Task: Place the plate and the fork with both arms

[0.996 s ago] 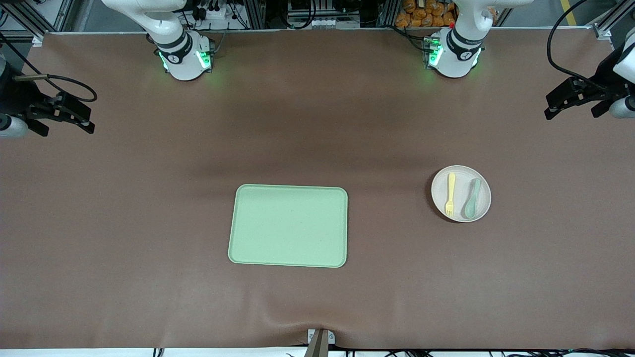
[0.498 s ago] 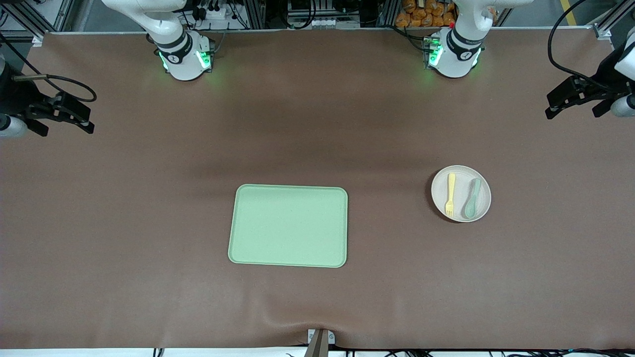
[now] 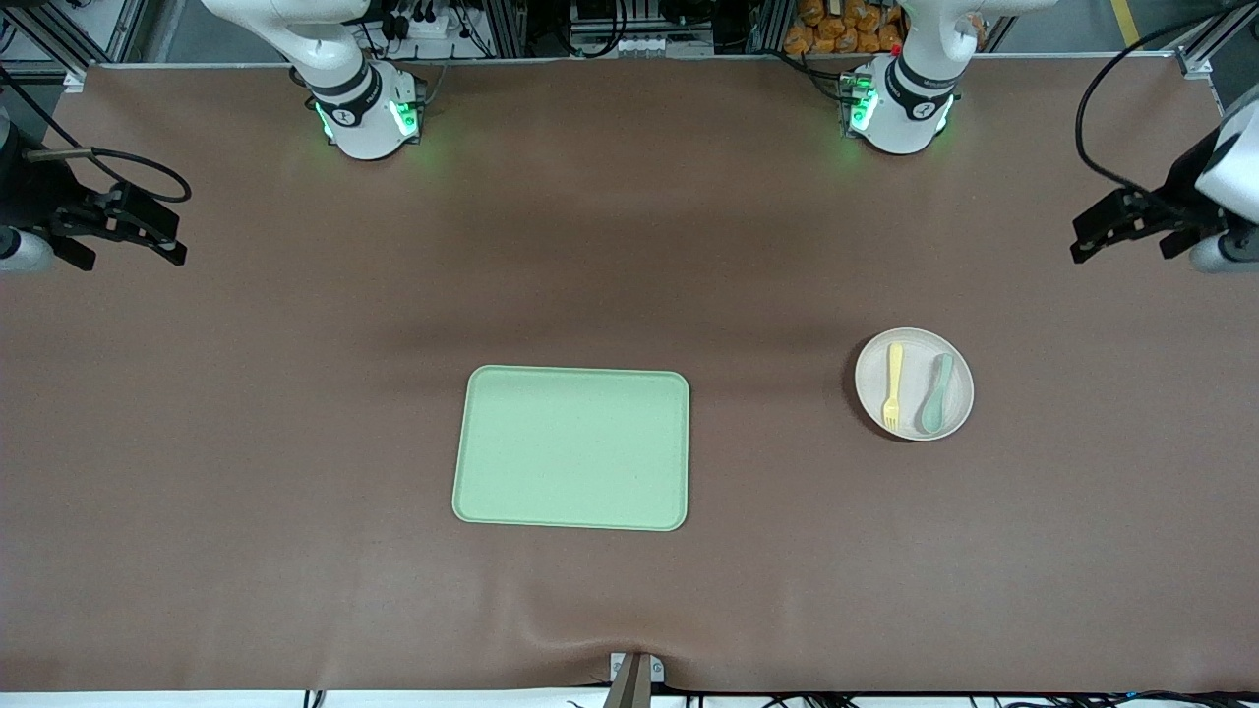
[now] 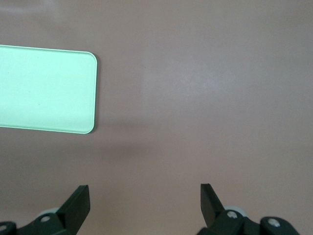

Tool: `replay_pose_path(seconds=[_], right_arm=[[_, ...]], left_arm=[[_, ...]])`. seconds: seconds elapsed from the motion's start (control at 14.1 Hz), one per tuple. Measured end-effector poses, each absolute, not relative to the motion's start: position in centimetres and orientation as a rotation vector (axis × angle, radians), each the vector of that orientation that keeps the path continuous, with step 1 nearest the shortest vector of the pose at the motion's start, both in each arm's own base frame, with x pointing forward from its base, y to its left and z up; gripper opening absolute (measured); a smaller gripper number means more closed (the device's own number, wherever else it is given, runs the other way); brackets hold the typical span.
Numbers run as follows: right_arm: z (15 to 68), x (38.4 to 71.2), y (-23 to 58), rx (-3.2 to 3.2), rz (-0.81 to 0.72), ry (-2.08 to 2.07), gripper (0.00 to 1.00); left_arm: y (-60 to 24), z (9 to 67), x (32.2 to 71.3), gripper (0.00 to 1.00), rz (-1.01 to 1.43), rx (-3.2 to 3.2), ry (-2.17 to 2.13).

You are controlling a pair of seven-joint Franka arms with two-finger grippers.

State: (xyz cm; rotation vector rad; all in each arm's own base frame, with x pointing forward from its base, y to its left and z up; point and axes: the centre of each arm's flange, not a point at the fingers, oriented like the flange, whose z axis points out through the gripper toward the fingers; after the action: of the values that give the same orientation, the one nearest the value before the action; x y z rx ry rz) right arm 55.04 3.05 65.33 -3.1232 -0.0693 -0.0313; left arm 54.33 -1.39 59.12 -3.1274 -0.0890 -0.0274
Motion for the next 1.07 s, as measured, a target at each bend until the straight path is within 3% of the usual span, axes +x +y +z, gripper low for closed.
replay_pose_path(seconds=[0.78, 0.92, 1.07], right_arm=[[65.3, 55.1, 2.7, -3.121, -0.031, -0.058, 1.0], [65.3, 55.1, 2.6, -3.12, -0.031, -0.056, 1.0], [65.3, 55.1, 2.6, -3.118, -0.031, -0.056, 1.0]], left_arm=[[4.0, 32.5, 54.0, 1.0, -0.049, -3.12, -0.19], [4.2, 29.8, 54.4, 0.95, -0.047, -3.124, -0.206], [4.2, 27.3, 54.8, 0.81, -0.061, -3.146, -0.26]])
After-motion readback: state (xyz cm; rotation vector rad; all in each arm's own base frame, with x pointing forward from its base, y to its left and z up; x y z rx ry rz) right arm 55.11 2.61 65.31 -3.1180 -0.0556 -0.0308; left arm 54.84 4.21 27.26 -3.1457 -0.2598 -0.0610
